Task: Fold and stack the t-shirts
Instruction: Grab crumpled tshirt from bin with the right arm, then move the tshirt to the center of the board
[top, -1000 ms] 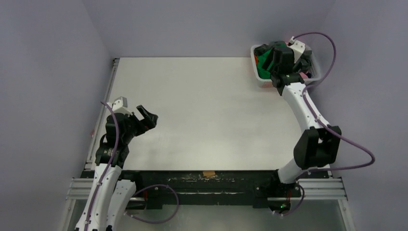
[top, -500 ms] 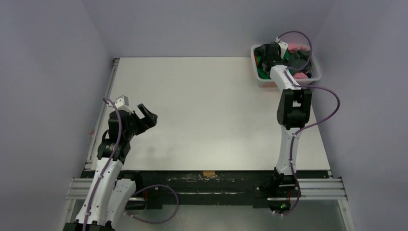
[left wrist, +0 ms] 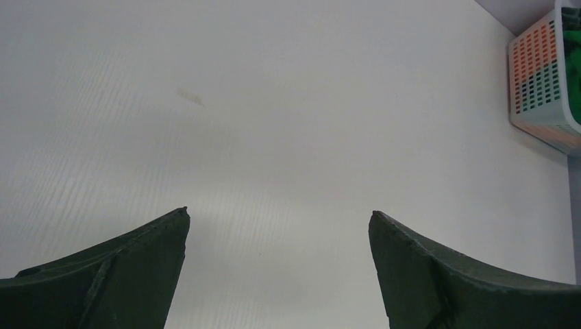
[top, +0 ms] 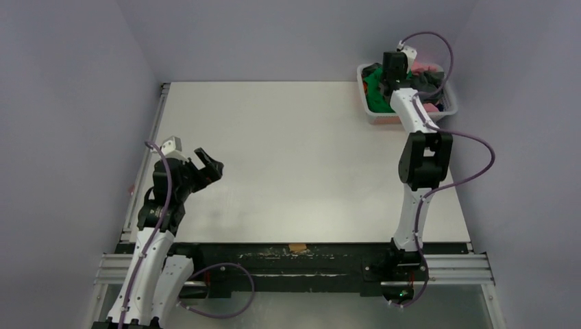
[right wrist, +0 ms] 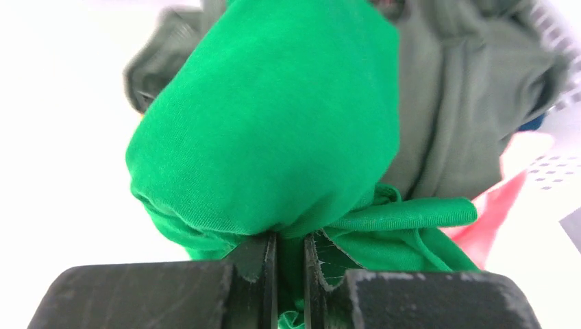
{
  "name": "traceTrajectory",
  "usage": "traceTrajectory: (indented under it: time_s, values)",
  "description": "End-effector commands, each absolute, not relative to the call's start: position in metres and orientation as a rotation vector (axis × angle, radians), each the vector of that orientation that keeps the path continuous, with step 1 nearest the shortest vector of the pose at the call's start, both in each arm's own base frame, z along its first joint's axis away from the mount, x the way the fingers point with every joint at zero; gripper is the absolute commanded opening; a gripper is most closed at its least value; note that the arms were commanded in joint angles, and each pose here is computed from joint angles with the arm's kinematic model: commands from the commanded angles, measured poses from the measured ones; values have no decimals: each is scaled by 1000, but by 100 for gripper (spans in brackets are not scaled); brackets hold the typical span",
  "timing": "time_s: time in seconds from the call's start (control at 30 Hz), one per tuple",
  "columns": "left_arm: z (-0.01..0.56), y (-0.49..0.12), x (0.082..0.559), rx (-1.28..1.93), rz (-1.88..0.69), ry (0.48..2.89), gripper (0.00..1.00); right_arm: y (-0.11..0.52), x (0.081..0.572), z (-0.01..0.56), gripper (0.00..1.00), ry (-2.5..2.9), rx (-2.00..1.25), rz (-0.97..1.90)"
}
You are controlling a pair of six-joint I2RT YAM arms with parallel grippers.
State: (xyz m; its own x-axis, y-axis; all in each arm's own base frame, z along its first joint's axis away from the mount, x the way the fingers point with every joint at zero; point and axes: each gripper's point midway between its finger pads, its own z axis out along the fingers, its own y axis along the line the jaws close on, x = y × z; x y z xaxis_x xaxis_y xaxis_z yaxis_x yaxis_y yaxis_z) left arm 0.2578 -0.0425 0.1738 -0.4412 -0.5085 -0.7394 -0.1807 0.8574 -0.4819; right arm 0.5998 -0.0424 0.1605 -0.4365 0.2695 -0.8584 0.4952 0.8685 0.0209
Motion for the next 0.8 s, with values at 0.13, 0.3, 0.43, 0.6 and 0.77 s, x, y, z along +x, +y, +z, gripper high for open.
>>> traceTrajectory:
  time_s: [0.13,0.3,0.43,0.6,0.77]
  values:
    - [199,-46,255,-477,-460,1934,100,34,539,435,0,1615,333,133]
    - [207,-52,247,-458,-505,1920,100,130,479,495,0,1564,69,423]
    - [209,-53,238,-472,-522,1911,100,209,420,526,0,1508,-163,686]
    - [206,-54,228,-520,-549,1923,100,272,377,487,0,1591,-319,886]
    - [197,-54,223,-579,-563,1950,100,250,383,337,15,1892,-197,717]
